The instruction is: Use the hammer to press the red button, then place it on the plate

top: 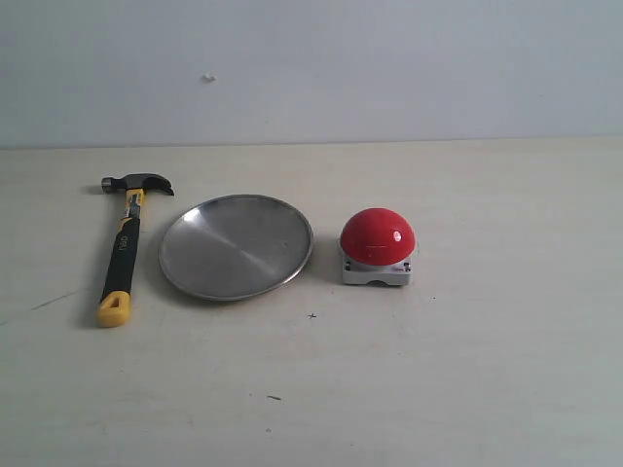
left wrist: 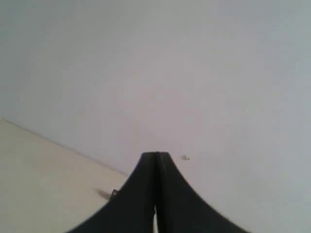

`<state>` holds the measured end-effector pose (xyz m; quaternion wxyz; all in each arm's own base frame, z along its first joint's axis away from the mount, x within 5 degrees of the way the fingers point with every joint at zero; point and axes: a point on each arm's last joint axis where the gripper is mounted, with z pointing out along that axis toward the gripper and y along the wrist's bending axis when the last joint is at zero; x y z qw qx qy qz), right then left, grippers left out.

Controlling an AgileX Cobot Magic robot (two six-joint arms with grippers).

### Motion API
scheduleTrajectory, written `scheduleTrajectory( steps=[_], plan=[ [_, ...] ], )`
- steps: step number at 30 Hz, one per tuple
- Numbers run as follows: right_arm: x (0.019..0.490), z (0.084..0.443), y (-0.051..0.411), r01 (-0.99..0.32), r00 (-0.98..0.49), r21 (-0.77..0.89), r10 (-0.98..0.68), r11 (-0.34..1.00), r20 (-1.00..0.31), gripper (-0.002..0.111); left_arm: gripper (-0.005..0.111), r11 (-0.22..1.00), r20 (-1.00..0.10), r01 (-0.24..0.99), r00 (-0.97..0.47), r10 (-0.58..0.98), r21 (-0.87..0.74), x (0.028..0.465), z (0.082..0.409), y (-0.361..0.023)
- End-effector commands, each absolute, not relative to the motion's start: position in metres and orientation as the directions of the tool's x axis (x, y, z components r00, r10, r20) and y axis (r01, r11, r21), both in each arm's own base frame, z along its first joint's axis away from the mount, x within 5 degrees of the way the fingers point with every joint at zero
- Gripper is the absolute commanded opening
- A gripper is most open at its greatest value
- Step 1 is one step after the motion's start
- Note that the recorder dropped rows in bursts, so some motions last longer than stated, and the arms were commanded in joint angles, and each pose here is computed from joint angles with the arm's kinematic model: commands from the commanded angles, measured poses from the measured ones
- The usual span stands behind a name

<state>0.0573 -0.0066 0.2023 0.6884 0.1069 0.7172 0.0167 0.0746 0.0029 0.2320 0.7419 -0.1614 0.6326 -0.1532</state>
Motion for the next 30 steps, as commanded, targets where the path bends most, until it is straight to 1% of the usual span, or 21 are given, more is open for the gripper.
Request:
scheduleTrajectory(
  steps=[1, 4, 6, 8, 9, 10, 13, 16, 17, 19, 21, 22, 25, 28, 29, 30],
  plan=[
    [0.057, 0.201, -0.007, 0.130, -0.029, 0.163, 0.168, 0.978, -0.985, 0.000, 0.000, 0.919, -0.912, -0.008, 0.127, -0.391, -0.395, 0.084, 0.238, 0.005],
    [0.057, 0.201, -0.007, 0.130, -0.029, 0.163, 0.168, 0.978, -0.985, 0.000, 0.000, 0.917, -0.910, -0.009, 0.124, -0.396, -0.400, 0.094, 0.239, 0.006],
    [0.057, 0.201, -0.007, 0.130, -0.029, 0.163, 0.168, 0.978, -0.985, 0.000, 0.000, 0.915, -0.908, -0.012, 0.132, -0.397, -0.402, 0.103, 0.246, 0.007],
    [0.057, 0.201, -0.007, 0.130, -0.029, 0.163, 0.168, 0.978, -0.985, 0.000, 0.000, 0.931, -0.928, -0.038, 0.097, -0.359, -0.364, 0.118, 0.258, 0.009],
    [0.057, 0.201, -0.007, 0.130, -0.029, 0.163, 0.168, 0.978, -0.985, 0.000, 0.000, 0.938, -0.939, -0.059, 0.051, -0.339, -0.342, 0.126, 0.261, 0.010],
    [0.057, 0.201, -0.007, 0.130, -0.029, 0.163, 0.168, 0.978, -0.985, 0.000, 0.000, 0.947, -0.950, -0.076, 0.015, -0.311, -0.311, 0.137, 0.270, 0.012],
    [0.057, 0.201, -0.007, 0.130, -0.029, 0.163, 0.168, 0.978, -0.985, 0.000, 0.000, 0.965, -0.955, -0.131, -0.161, -0.248, -0.229, 0.169, 0.283, 0.016],
    [0.057, 0.201, -0.007, 0.130, -0.029, 0.163, 0.168, 0.978, -0.985, 0.000, 0.000, 0.982, -0.929, -0.150, -0.332, -0.163, -0.118, 0.204, 0.296, 0.021],
    [0.057, 0.201, -0.007, 0.130, -0.029, 0.163, 0.168, 0.978, -0.985, 0.000, 0.000, 0.985, -0.920, -0.150, -0.366, -0.140, -0.090, 0.216, 0.305, 0.023],
    [0.057, 0.201, -0.007, 0.130, -0.029, 0.163, 0.168, 0.978, -0.985, 0.000, 0.000, 0.986, -0.874, -0.157, -0.471, -0.118, -0.048, 0.243, 0.314, 0.027],
    [0.057, 0.201, -0.007, 0.130, -0.029, 0.163, 0.168, 0.978, -0.985, 0.000, 0.000, 0.983, -0.777, -0.181, -0.614, -0.134, -0.027, 0.283, 0.318, 0.033],
    [0.057, 0.201, -0.007, 0.130, -0.029, 0.163, 0.168, 0.978, -0.985, 0.000, 0.000, 0.982, -0.740, -0.187, -0.656, -0.149, -0.031, 0.308, 0.321, 0.034],
    [0.057, 0.201, -0.007, 0.130, -0.029, 0.163, 0.168, 0.978, -0.985, 0.000, 0.000, 0.983, -0.667, -0.175, -0.727, -0.163, -0.049, 0.357, 0.314, 0.030],
    [0.057, 0.201, -0.007, 0.130, -0.029, 0.163, 0.168, 0.978, -0.985, 0.000, 0.000, 0.993, -0.460, -0.096, -0.880, -0.116, -0.066, 0.405, 0.271, 0.014],
    [0.057, 0.201, -0.007, 0.130, -0.029, 0.163, 0.168, 0.978, -0.985, 0.000, 0.002, 0.994, -0.409, -0.084, -0.906, -0.108, -0.077, 0.418, 0.257, 0.010],
    [0.057, 0.201, -0.007, 0.130, -0.029, 0.163, 0.168, 0.978, -0.985, 0.000, 0.008, 0.994, -0.371, -0.068, -0.924, -0.095, -0.086, 0.429, 0.243, 0.005]
  ],
)
